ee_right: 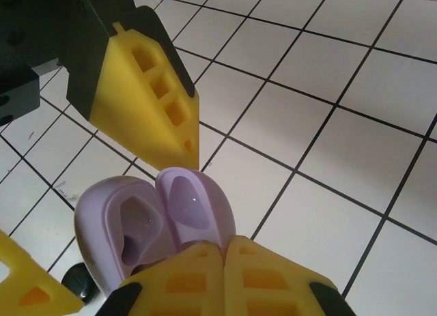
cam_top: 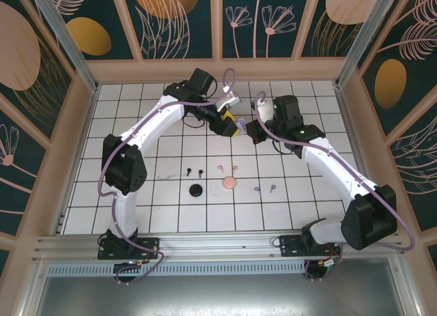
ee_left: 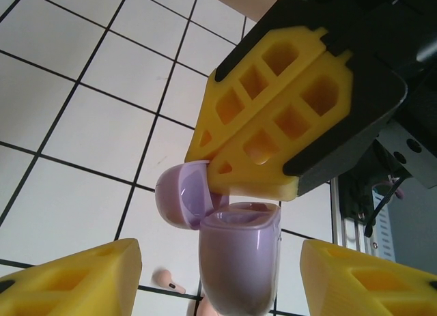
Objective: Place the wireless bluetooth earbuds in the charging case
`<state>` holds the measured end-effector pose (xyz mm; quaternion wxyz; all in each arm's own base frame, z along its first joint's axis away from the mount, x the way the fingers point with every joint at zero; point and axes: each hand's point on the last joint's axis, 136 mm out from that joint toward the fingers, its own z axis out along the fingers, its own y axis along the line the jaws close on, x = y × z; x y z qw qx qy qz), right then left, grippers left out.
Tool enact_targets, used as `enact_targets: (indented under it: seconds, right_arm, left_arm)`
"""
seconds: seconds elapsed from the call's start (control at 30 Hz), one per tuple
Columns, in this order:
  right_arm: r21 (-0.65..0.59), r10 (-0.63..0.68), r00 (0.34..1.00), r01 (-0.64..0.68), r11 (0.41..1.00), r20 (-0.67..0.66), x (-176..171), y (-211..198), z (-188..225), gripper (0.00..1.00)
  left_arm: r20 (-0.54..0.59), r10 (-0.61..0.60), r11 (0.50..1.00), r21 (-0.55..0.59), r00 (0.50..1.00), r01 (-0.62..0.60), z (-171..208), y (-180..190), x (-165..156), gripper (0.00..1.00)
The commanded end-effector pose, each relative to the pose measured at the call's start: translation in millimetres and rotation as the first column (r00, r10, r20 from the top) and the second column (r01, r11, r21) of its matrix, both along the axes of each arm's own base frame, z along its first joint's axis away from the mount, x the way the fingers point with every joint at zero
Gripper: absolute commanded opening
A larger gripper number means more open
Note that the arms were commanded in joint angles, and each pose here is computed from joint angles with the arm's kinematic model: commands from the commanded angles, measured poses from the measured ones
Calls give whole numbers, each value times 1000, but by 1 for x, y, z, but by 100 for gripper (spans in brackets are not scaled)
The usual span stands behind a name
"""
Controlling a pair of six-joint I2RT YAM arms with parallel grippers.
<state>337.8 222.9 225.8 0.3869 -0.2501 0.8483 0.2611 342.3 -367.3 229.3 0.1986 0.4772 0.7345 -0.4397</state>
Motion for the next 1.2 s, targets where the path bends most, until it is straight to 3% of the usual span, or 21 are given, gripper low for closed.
enact_targets:
  seconds: [0.0,0.43,0.77,0.93,1.03,1.17]
  right_arm:
    - [12,36,999,-36,999,28,4,12,11,0]
    - [19,39,999,-40,999,32,5,18,12,0]
    - [31,5,998,-7,999,60,11,16,24,0]
    - [37,-63,996,61,997,65,11,5,36,40]
    - [55,-109,993,106,993,49,1,-7,43,51]
    - [83,-166,986,166,983,-6,-24,-24,41,57]
  left_arm:
    - [-34,-46,999,-30,998,45,-2,-4,-9,52]
    - [-58,-78,996,-52,995,75,-4,-7,-17,42]
    - [-76,-101,992,-90,992,94,-3,-9,-23,6]
    - [-45,-64,991,-116,997,58,-1,-11,-17,0]
    - [-12,7,988,-156,1000,-9,4,-9,-5,0]
    - [23,124,963,-246,992,-114,22,5,11,0]
